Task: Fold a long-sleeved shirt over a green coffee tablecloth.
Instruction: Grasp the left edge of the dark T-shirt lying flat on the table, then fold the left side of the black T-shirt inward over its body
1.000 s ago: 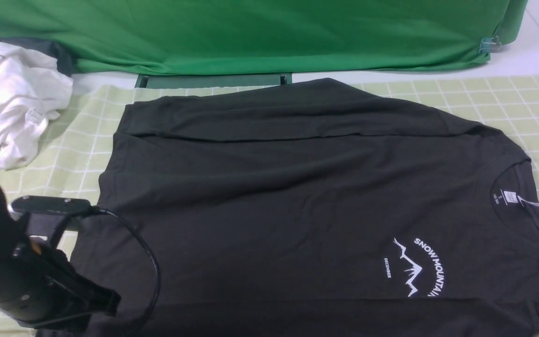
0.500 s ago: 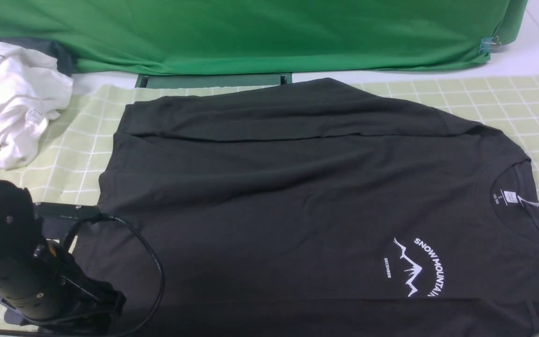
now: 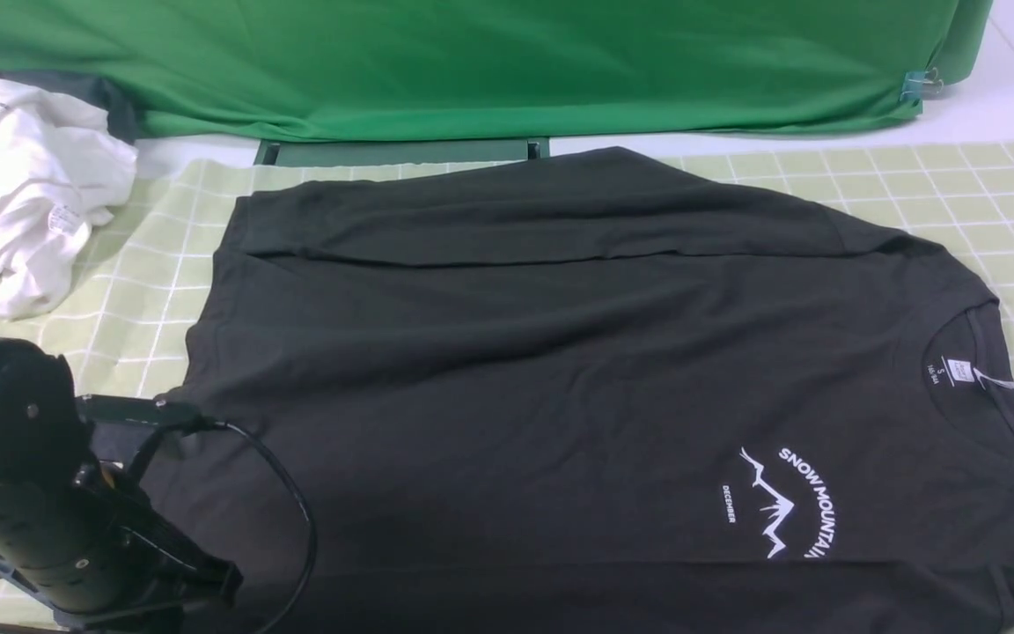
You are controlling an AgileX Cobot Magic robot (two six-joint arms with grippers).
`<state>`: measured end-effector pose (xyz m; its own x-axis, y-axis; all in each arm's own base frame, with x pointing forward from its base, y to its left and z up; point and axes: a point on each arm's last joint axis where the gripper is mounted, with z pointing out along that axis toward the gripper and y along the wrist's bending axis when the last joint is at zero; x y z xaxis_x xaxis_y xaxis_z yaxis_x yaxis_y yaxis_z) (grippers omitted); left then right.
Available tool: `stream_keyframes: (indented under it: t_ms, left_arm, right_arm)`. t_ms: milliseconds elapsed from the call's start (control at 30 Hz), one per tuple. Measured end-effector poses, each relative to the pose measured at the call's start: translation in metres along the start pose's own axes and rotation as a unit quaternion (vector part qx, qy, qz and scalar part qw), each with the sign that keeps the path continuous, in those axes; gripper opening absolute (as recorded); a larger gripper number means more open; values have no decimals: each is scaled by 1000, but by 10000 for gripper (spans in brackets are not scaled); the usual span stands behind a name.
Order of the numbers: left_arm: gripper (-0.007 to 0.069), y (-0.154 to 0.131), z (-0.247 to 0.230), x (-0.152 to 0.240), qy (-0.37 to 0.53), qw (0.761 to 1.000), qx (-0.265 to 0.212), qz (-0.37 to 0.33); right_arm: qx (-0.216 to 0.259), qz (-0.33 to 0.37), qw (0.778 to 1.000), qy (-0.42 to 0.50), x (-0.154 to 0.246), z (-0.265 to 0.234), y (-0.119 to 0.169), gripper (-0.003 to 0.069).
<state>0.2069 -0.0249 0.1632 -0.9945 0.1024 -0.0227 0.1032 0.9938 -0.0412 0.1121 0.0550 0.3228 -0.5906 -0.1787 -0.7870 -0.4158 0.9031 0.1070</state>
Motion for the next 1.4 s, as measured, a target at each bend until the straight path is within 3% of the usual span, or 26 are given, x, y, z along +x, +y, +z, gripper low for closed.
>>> stream_keyframes:
  t_ms: [233, 733, 933, 1133, 1400]
  left_arm:
    - [15, -1, -25, -11, -23, 1000, -1, 7]
    - [14, -1, -156, -78, -277, 960, -36, 33]
    - [14, 4, -143, -116, -266, 960, -70, 46]
    - [14, 14, -95, -148, -207, 972, -105, 34]
    - [16, 15, -75, -163, -223, 968, -110, 42]
  right_arm:
    - [1, 1, 1000, -14, -2, 0, 0, 8]
    - [3, 7, 999, -45, -8, 0, -1, 17]
    - [1, 15, 999, -46, -8, 0, 0, 25]
    - [-8, 25, 999, -41, -7, 0, 1, 34]
    - [-11, 26, 1000, -7, -1, 0, 2, 43]
